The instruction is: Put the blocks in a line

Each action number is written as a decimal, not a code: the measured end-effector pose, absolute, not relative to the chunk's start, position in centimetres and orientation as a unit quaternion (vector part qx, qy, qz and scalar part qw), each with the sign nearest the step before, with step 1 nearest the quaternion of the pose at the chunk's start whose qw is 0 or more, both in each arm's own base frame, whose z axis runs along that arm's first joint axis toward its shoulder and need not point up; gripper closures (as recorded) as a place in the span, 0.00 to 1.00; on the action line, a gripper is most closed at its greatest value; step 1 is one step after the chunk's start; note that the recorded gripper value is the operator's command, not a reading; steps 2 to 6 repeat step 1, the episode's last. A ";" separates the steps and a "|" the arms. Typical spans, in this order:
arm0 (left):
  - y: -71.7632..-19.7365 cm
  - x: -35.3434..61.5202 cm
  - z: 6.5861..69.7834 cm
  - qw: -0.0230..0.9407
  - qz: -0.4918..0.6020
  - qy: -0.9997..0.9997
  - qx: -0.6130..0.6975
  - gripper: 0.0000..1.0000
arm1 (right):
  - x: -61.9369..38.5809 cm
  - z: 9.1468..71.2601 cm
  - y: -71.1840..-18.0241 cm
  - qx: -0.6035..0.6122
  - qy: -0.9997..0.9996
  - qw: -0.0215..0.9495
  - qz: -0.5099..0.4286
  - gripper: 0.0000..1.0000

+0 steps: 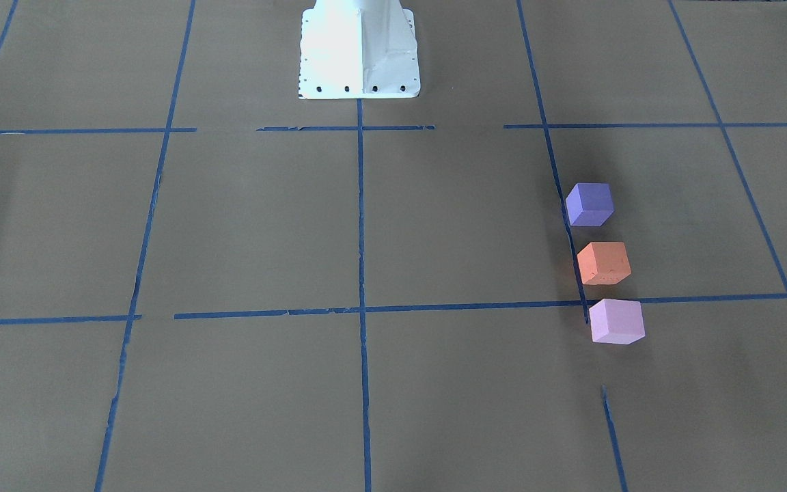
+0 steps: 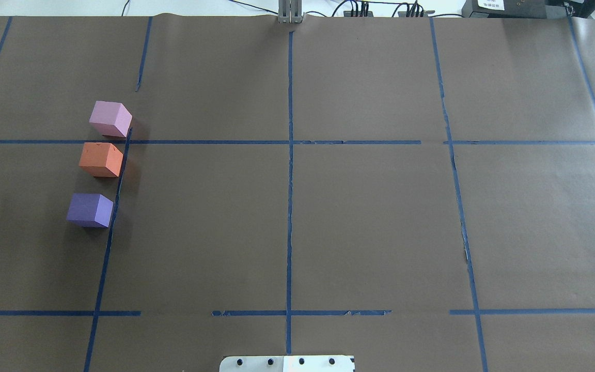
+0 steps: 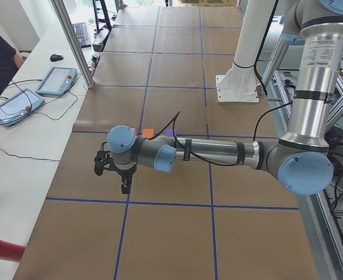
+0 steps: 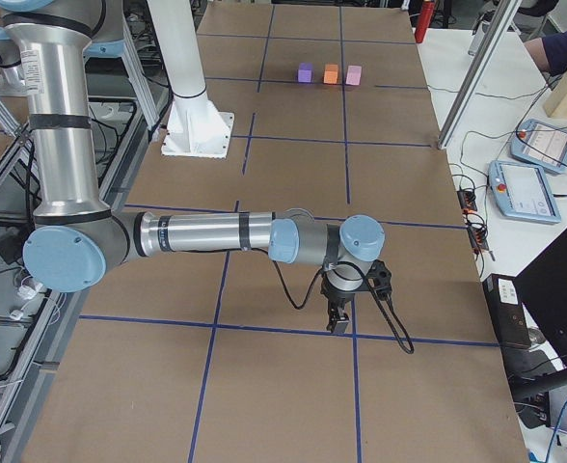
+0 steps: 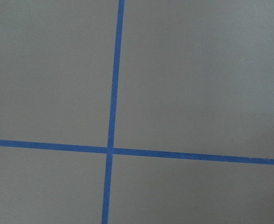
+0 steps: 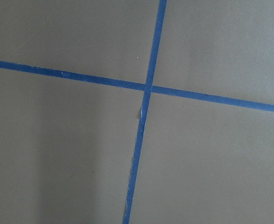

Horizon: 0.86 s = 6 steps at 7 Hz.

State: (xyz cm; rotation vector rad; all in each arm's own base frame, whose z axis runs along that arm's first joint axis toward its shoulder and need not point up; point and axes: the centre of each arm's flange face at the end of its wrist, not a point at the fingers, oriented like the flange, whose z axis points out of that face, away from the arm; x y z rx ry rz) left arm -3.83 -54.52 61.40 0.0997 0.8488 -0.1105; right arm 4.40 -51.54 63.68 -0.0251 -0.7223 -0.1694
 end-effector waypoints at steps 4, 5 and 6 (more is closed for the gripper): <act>-53.7 -4.8 62.4 0.911 -0.046 0.407 0.052 0.00 | 4.4 63.7 -51.5 -0.012 -0.353 0.932 -0.083 0.00; -53.7 -4.8 62.4 0.911 -0.046 0.407 0.052 0.00 | 4.4 63.7 -51.5 -0.012 -0.353 0.932 -0.083 0.00; -53.7 -4.8 62.4 0.911 -0.046 0.407 0.052 0.00 | 4.4 63.7 -51.5 -0.012 -0.353 0.932 -0.083 0.00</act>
